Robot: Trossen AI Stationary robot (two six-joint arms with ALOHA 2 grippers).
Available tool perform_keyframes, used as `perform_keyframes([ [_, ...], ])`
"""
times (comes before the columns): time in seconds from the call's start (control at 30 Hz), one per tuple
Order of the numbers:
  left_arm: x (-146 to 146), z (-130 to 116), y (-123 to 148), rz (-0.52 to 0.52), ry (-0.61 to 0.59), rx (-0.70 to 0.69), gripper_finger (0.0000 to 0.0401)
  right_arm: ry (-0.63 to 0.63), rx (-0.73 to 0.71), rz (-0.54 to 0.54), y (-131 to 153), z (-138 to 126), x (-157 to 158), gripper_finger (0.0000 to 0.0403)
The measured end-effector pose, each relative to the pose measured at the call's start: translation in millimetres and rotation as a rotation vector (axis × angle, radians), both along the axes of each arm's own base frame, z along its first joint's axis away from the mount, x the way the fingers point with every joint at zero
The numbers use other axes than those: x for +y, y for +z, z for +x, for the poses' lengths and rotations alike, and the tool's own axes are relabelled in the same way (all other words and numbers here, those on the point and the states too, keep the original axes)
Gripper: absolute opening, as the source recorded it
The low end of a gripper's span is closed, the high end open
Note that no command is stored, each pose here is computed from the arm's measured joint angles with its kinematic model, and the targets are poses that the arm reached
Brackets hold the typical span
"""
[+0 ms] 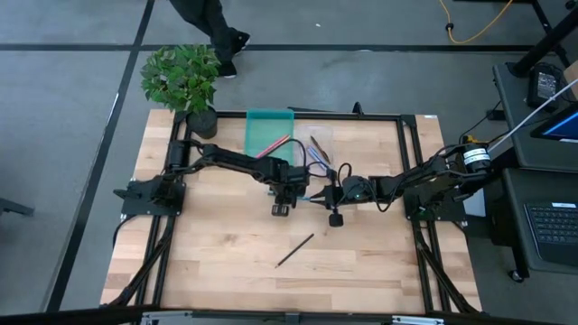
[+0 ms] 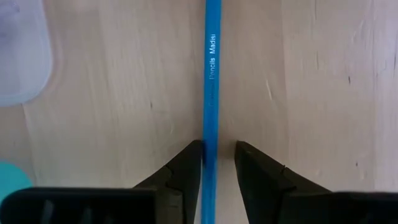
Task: Sort pens & pencils
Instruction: Put the blue pencil into the blue bin
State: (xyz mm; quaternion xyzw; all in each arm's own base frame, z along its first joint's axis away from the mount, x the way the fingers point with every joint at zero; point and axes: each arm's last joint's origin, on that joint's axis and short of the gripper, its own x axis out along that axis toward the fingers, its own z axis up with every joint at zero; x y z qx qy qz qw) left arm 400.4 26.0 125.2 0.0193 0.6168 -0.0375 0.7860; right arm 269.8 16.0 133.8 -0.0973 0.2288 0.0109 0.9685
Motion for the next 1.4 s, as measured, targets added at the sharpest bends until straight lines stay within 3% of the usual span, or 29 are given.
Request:
perform_keyframes([
  [0.47, -3, 0, -4, -0.028, 0.075, 0.023, 0.0095, -0.001, 0.001, 0.0, 0, 0, 0, 0.0048],
  [0.87, -10, -1, -4, -0.02, 0.091, 0.03, 0.0011, -0.001, 0.002, 0.0, 0, 0, 0, 0.0048],
  [1.4, -14, 0, -4, -0.004, 0.081, 0.027, 0.0005, -0.001, 0.014, 0.0, -1, -1, 0, 0.0048],
])
